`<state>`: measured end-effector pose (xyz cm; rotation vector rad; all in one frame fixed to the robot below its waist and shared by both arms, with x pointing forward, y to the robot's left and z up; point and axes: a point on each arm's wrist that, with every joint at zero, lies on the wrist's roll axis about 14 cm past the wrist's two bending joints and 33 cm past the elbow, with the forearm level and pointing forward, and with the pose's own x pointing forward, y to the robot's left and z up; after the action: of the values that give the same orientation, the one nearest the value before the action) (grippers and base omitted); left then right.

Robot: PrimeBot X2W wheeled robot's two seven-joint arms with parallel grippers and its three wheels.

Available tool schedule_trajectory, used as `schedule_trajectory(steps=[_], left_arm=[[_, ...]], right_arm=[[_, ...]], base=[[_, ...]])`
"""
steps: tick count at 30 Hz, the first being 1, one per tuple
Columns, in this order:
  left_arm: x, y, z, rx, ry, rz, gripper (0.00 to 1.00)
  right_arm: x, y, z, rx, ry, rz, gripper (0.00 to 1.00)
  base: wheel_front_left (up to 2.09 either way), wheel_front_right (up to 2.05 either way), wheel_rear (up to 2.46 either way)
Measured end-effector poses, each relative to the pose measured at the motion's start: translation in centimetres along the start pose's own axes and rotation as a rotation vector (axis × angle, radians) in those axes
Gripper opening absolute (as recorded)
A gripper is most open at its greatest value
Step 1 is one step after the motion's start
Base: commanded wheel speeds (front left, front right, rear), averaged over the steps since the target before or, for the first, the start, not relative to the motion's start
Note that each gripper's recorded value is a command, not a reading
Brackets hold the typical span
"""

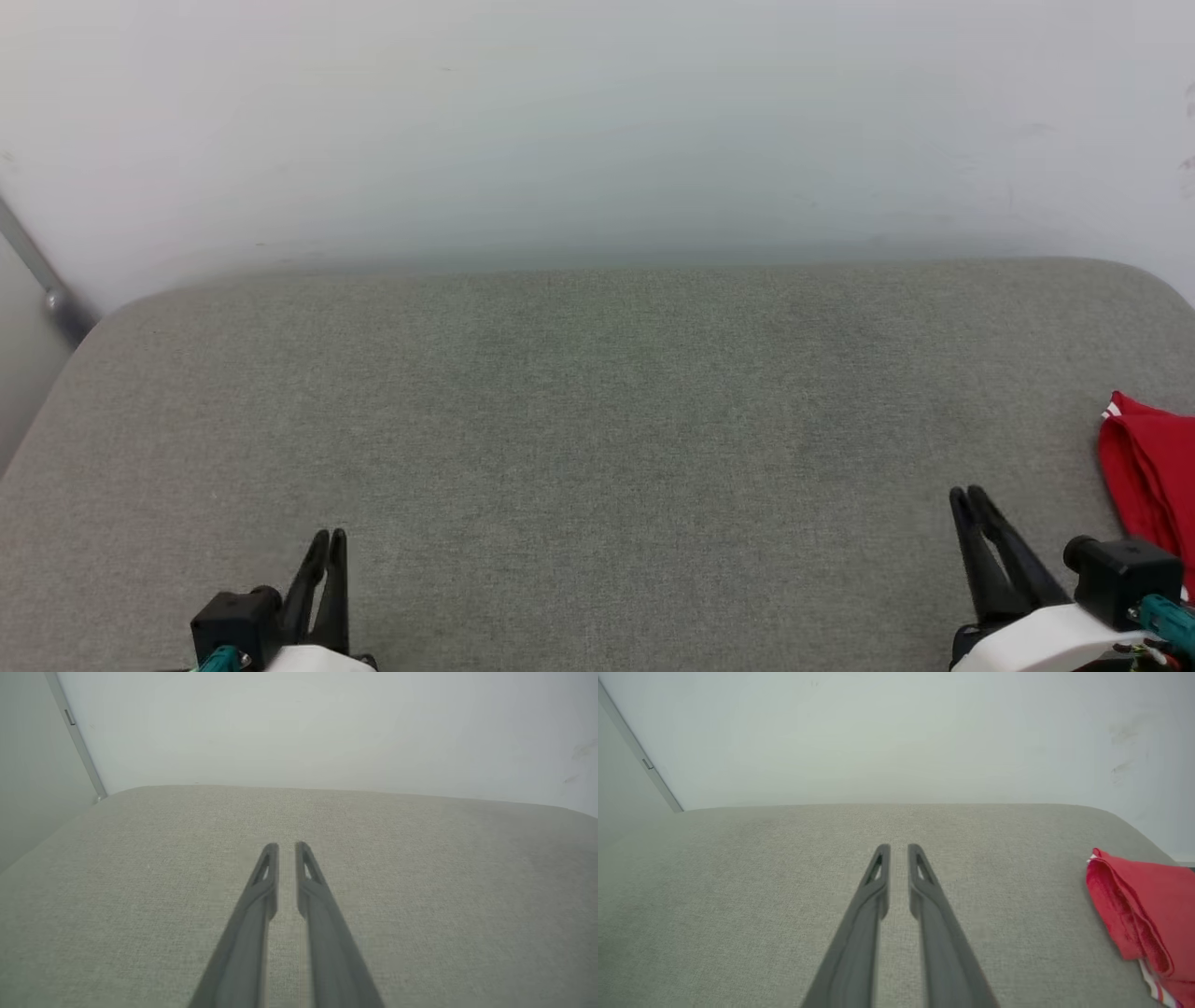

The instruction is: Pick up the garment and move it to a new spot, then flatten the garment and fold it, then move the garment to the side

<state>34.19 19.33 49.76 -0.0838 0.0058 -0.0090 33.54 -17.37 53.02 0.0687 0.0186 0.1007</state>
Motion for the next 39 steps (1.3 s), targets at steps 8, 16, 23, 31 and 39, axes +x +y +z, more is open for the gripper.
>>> schedule_trajectory(steps=[8, 16, 23, 31, 39], left_arm=[[-0.1, 0.2, -1.3, -0.144, 0.064, 0.03, 0.0], [0.5, 0.5, -1.5, -0.291, 0.092, 0.053, 0.0], [0.9, 0.7, -1.8, -0.409, 0.112, 0.07, 0.0], [1.3, 0.7, -1.8, -0.536, 0.125, 0.08, 0.0], [1.8, 0.7, -1.5, -0.65, 0.124, 0.082, 0.0]], right_arm=[[0.0, -0.2, -1.1, 0.149, 0.026, -0.004, 0.0], [0.4, -0.4, -1.5, 0.299, 0.027, -0.009, 0.0], [0.8, -0.7, -1.6, 0.418, 0.023, -0.014, 0.0], [1.3, -1.0, -1.7, 0.544, 0.014, -0.02, 0.0], [1.7, -1.2, -1.6, 0.659, 0.005, -0.024, 0.0]], base=[[0.0, 0.0, 0.0], [0.0, 0.0, 0.0], [0.0, 0.0, 0.0], [0.0, 0.0, 0.0], [0.0, 0.0, 0.0]])
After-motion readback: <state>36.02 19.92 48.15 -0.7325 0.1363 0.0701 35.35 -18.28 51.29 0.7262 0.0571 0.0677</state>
